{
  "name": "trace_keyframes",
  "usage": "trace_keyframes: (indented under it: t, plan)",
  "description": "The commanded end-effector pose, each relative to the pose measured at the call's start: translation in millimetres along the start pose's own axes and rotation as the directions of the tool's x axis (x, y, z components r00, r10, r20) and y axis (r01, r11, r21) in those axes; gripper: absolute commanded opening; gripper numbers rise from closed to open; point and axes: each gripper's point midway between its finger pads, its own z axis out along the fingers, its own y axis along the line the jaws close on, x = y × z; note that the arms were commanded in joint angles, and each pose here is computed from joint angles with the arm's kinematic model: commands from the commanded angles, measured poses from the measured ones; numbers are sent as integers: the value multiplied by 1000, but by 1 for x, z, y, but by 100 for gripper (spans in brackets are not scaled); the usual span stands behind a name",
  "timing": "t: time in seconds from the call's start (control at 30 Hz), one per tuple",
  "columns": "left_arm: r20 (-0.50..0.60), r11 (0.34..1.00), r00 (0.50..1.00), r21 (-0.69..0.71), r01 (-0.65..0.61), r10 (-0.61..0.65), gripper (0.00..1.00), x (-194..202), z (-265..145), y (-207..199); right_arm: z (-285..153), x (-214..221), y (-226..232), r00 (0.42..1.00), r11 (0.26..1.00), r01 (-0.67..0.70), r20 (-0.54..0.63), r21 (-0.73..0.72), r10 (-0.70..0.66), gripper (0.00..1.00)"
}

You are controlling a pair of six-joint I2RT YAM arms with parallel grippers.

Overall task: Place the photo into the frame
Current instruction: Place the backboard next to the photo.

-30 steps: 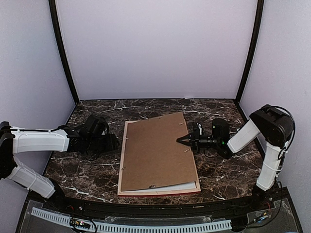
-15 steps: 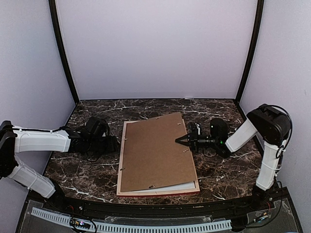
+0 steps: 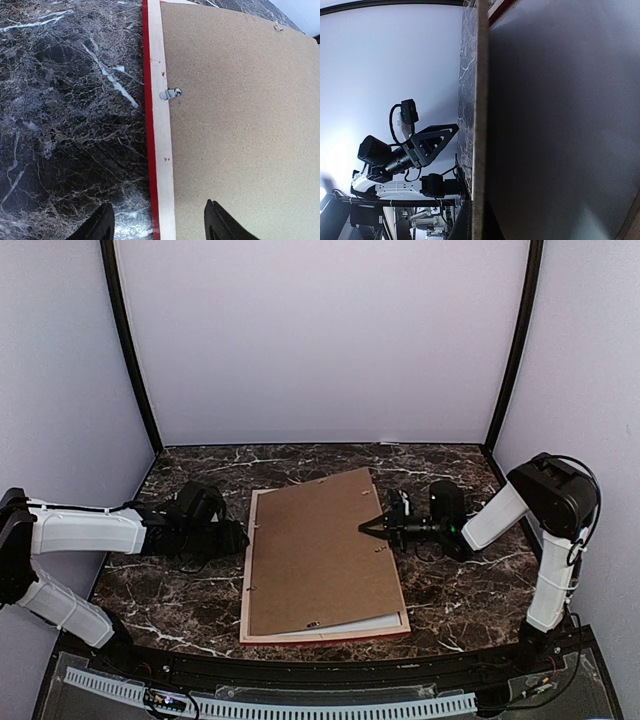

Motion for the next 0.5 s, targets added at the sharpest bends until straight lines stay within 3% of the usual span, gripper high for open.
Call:
trace_keyframes:
  t: [0.0,0.13,0.23,0.47]
  plan:
    - [-7,1000,1000,1,8,-8,64,3,1,3,7,-1,13,996,996,83,-20,-29,-84,0]
    - [-8,1000,1000,3,9,-9,64,3,1,3,6,0,12,997,996,80,-15,-24,-81,0]
    - [-10,1000,1000,7,8,-8,64,3,2,2,6,0,9,997,997,76,-10,-18,-76,5]
    - [-34,999,999,32,6,-5,64,8,5,-3,5,-2,3,997,997,73,0,29,-74,27]
